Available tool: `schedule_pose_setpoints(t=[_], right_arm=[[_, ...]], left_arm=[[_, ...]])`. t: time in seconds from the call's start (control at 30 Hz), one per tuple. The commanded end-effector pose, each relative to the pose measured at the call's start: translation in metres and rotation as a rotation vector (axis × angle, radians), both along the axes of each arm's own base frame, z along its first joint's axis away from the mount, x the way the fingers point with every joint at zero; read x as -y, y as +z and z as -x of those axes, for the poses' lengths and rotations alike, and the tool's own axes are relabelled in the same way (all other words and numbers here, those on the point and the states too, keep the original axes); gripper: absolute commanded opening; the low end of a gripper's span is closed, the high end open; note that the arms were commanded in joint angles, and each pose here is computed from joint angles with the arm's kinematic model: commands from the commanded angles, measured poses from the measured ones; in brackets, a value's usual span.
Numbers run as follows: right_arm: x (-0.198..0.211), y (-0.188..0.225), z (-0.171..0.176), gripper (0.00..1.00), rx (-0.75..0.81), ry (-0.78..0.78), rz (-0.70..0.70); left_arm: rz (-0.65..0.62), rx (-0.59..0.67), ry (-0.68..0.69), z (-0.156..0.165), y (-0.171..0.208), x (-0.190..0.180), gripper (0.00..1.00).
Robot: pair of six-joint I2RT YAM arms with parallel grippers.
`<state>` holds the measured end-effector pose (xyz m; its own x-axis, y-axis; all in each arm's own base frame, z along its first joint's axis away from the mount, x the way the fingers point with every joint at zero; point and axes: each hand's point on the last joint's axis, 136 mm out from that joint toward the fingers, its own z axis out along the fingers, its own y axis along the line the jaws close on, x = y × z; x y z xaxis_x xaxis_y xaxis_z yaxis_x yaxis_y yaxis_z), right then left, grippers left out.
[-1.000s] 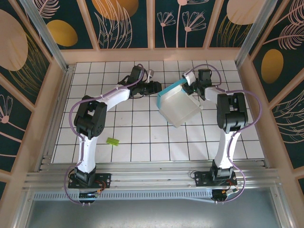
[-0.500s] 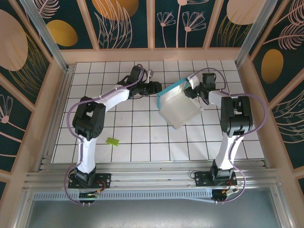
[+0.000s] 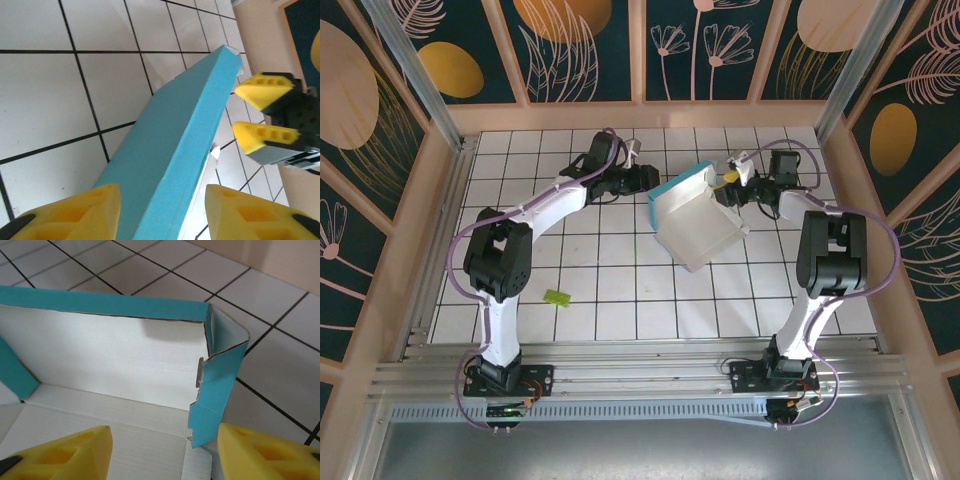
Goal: Fold the paper box
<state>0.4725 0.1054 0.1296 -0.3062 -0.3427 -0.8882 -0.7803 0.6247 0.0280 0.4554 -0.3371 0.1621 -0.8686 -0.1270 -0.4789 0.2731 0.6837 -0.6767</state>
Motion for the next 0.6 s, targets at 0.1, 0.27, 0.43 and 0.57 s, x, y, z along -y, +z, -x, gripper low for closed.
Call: schedule_pose_setpoints(t=[0.1,0.27,0.43,0.57], right_arm=[[0.022,0.020,-0.012,0.52,0.061,0.058,-0.012],[0.025,0.007,-0.034,0.47,0.086,0.110,0.061],[0.023,-0.004,-0.043,0.44,0.142,0.183,0.103],[0.016,-0.011,-0.046,0.44,0.171,0.241,0.114]], left_arm=[[-0.045,-0.028,0.014,0.016,-0.008,-0.010,0.48],[-0.091,-0.035,0.037,0.020,-0.017,-0.016,0.48],[-0.075,-0.048,0.021,0.022,-0.016,-0.013,0.49],[-0.051,-0.049,0.014,0.023,-0.011,-0.008,0.49]])
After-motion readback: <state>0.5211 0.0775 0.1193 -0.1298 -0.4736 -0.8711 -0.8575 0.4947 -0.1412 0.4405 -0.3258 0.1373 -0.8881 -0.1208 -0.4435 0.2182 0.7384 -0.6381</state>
